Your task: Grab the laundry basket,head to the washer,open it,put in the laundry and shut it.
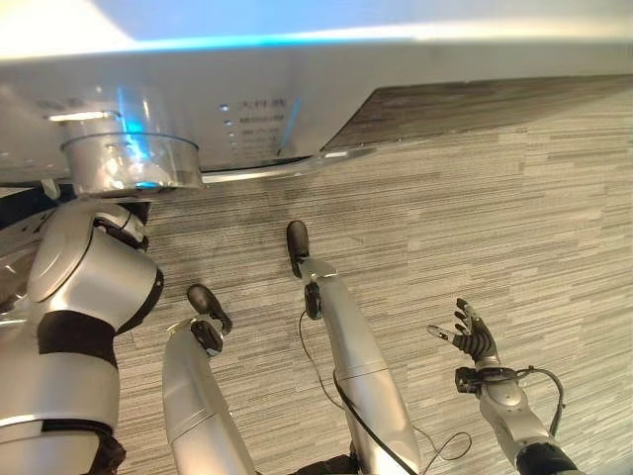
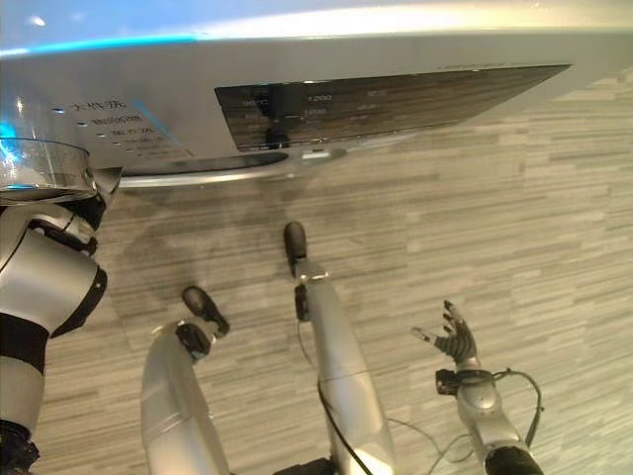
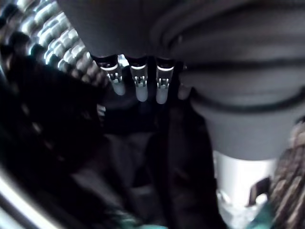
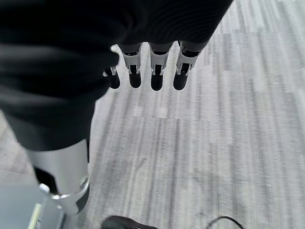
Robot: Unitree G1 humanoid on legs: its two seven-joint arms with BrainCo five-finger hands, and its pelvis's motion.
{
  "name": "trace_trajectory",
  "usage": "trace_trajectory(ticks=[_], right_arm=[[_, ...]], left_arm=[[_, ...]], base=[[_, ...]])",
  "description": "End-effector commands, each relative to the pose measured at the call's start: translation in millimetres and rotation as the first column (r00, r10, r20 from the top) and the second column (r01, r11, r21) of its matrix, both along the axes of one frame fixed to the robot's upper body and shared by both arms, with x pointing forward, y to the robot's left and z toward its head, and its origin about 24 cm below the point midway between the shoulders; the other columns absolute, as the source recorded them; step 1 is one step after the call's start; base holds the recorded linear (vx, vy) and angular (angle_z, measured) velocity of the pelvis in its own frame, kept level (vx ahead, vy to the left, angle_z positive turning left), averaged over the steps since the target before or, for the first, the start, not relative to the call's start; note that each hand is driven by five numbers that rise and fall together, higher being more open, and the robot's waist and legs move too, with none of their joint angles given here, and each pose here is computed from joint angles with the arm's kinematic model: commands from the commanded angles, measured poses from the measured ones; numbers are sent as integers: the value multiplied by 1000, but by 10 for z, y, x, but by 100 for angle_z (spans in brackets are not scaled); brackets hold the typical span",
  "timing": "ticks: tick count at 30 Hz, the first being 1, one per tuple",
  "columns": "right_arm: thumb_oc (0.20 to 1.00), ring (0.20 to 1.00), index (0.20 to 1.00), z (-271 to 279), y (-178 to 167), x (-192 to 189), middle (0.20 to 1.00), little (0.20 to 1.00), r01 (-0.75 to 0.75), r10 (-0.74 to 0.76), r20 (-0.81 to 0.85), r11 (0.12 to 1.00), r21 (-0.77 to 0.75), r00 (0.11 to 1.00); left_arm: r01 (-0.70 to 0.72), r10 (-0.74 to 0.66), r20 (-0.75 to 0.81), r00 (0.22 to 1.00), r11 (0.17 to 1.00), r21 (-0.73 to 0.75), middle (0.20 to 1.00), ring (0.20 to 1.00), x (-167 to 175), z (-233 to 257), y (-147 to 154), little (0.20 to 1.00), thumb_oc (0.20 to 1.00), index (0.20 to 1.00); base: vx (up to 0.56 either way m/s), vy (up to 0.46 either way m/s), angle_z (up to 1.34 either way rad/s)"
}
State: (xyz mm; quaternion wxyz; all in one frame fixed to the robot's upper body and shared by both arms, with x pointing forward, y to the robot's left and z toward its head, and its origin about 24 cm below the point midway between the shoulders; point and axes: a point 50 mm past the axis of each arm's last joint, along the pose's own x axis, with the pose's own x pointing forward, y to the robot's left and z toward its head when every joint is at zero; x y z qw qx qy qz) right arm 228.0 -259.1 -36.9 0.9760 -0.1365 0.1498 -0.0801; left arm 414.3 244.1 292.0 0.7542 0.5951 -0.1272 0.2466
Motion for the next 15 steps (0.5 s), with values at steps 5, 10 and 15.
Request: trace_trajectory(ticks=[5,10,15], right_arm=[[1000,1000,1000,149,-282,-132,1000,1000,-28,30,11,991,-134,999],[1000,1000,1000,157,-180,-143,1000,1000,-77,79,7,986,-148,997],[1000,1000,1000,130,-128,-182,1000,1000,-125,123,-22,976,-176,992]], left_arm=[[-155,169,-39,985,959,239,1000,1000,-144,149,399,1000,1000,1000],[-189,191,-22,981,981,50,1000,1000,-167,-51,518,1000,1000,1000],[-226,225,-72,972,974,-1,1000,1000,-205,-253,651,1000,1000,1000]], base=[[-2,-7,0],[-9,-35,10],[11,2,3]])
